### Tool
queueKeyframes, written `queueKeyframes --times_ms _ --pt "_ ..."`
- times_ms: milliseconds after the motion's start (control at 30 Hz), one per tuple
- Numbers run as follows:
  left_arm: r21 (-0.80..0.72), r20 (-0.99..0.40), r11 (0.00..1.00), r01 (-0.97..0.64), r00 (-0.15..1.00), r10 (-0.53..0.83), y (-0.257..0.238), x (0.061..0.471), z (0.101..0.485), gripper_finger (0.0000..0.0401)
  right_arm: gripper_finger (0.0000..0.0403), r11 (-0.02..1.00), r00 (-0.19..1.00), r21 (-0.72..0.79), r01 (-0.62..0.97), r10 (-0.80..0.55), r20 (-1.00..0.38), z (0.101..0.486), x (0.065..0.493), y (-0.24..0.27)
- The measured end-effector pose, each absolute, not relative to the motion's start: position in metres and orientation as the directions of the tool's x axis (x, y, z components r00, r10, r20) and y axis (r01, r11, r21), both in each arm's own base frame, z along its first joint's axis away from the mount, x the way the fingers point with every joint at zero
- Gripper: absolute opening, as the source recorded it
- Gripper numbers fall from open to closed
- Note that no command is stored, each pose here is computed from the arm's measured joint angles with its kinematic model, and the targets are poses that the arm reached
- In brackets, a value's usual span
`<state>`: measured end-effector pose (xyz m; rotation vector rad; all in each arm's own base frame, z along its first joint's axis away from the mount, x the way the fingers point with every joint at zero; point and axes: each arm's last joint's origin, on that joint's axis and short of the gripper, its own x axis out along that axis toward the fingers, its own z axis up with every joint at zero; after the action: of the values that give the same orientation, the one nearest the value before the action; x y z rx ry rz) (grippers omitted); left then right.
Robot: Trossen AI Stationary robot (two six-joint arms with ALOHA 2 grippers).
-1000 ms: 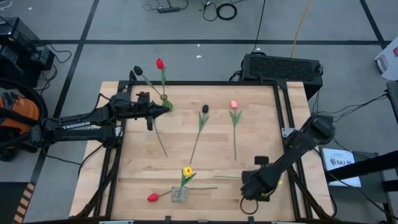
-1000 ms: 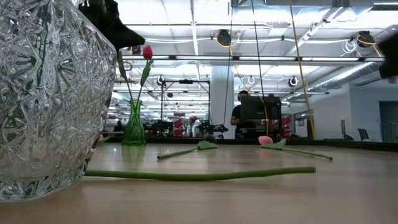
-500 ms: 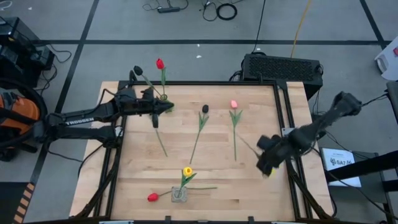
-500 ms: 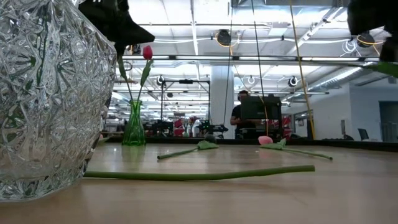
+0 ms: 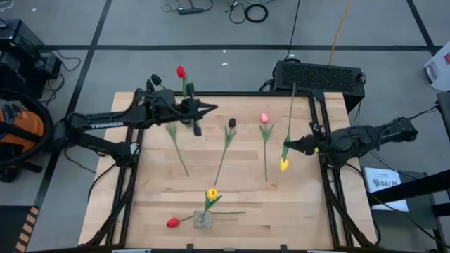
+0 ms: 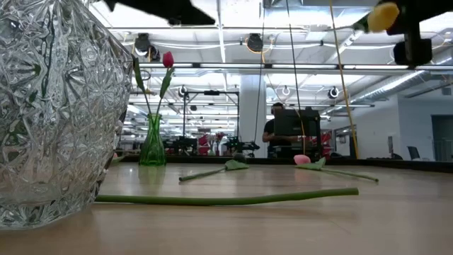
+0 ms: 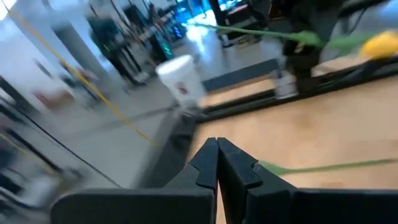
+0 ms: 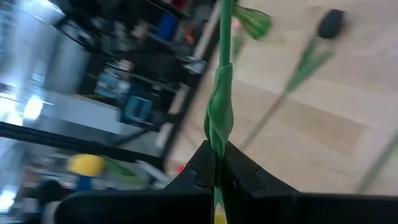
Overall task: Sort flowers into vase by color
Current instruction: Put the yellow flower into the transparent vase
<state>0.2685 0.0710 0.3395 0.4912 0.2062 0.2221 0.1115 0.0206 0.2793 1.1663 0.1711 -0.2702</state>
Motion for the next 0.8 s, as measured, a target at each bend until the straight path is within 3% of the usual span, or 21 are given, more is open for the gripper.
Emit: queueKeyframes --times_ms 200,333,567,733,800 --pt "0.771 -0.112 0.631 -0.081 0.959 0.26 0.065 0.307 0.36 0.001 0.0 0.312 0.981 0.931 0.191 -0.104 -0.166 0.289 0.108 0.015" --pt "0.887 -0.118 0.462 -0.012 0.961 0.251 0.058 0.331 0.363 0.0032 0.0 0.292 0.991 0.95 0.115 -0.095 -0.091 0.297 0.111 0.015" --pt "0.985 -0.112 0.15 0.079 0.968 0.223 0.043 0.371 0.362 0.0119 0.0 0.271 0.999 0.962 0.018 -0.039 -0.007 0.305 0.127 0.017" --pt "0.995 0.016 -0.1 0.005 0.978 0.207 0.032 0.398 0.364 0.0186 0.0 0.183 0.999 0.983 -0.026 0.033 0.02 0.306 0.143 0.021" --pt "0.991 0.015 -0.136 0.009 0.984 0.178 0.029 0.407 0.365 0.0203 0.0 0.185 0.997 0.981 -0.055 0.065 0.044 0.307 0.15 0.023"
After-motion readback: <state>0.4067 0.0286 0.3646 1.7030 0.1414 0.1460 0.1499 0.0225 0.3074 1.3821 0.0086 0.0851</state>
